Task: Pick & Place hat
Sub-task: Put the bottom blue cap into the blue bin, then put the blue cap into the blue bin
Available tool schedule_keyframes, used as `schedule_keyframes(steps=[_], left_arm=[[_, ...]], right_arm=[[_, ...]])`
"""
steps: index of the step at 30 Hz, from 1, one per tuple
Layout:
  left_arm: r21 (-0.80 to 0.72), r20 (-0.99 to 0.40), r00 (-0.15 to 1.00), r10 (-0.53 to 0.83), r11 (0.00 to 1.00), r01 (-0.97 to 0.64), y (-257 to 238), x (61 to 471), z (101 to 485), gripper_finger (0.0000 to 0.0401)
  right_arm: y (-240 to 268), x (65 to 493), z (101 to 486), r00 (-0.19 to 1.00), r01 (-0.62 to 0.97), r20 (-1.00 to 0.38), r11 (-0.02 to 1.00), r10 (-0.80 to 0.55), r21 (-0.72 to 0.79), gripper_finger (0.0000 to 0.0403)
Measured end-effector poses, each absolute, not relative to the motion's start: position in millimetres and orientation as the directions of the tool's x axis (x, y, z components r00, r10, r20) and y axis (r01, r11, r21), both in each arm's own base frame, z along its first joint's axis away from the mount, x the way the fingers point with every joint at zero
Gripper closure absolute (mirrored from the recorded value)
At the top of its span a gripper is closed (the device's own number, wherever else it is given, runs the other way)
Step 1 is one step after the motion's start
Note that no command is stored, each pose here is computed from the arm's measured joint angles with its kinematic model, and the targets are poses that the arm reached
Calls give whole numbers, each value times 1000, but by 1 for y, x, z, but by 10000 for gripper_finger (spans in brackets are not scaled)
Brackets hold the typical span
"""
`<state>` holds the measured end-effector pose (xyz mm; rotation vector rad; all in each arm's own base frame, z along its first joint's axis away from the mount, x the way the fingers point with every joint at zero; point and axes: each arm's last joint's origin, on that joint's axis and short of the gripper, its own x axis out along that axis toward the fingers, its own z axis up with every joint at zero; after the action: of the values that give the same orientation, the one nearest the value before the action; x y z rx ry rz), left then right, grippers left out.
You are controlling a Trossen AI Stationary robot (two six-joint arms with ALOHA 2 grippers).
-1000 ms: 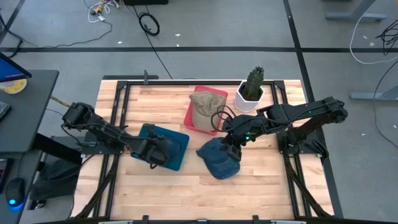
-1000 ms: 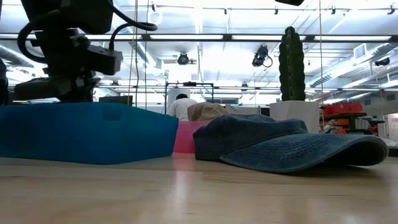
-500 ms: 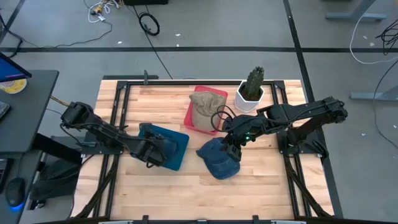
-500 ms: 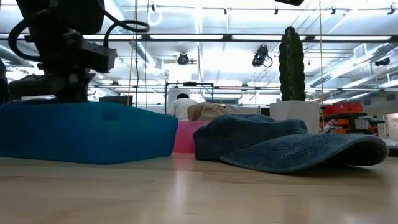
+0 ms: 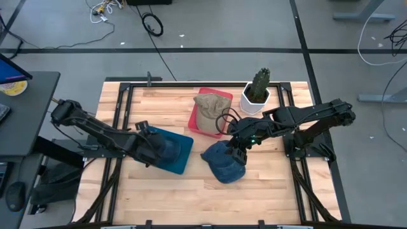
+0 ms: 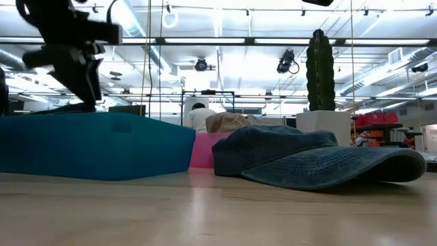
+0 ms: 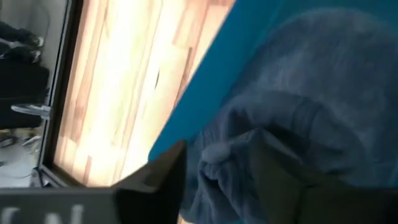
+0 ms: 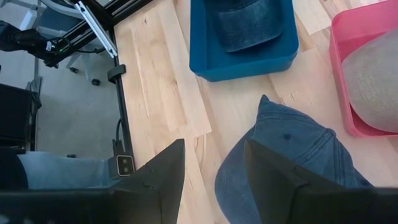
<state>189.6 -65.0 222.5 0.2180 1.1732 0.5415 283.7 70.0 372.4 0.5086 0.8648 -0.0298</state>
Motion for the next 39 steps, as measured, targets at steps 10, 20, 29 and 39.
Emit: schedule_keyframes(steps=[10,20,29,39], left_arm=[[325,-789,410,458,877,-353,-54,166,262,122],[176,-585,696,417,903,-393,-56,176,331,132],[139,-321,858,402,916,-377,-60,194,376,133],[101,-159,912,379,925,-367,-63,201,396,133]], right_arm=[[69,283,372,651,259,-743,873,159,414,237],[62,273,362,559,574,-829,734,-28,362,205],[67,299,333,478,691,-873,654,-94,308,103],[68,326,284,292,774,-945,617,-147,143,53]])
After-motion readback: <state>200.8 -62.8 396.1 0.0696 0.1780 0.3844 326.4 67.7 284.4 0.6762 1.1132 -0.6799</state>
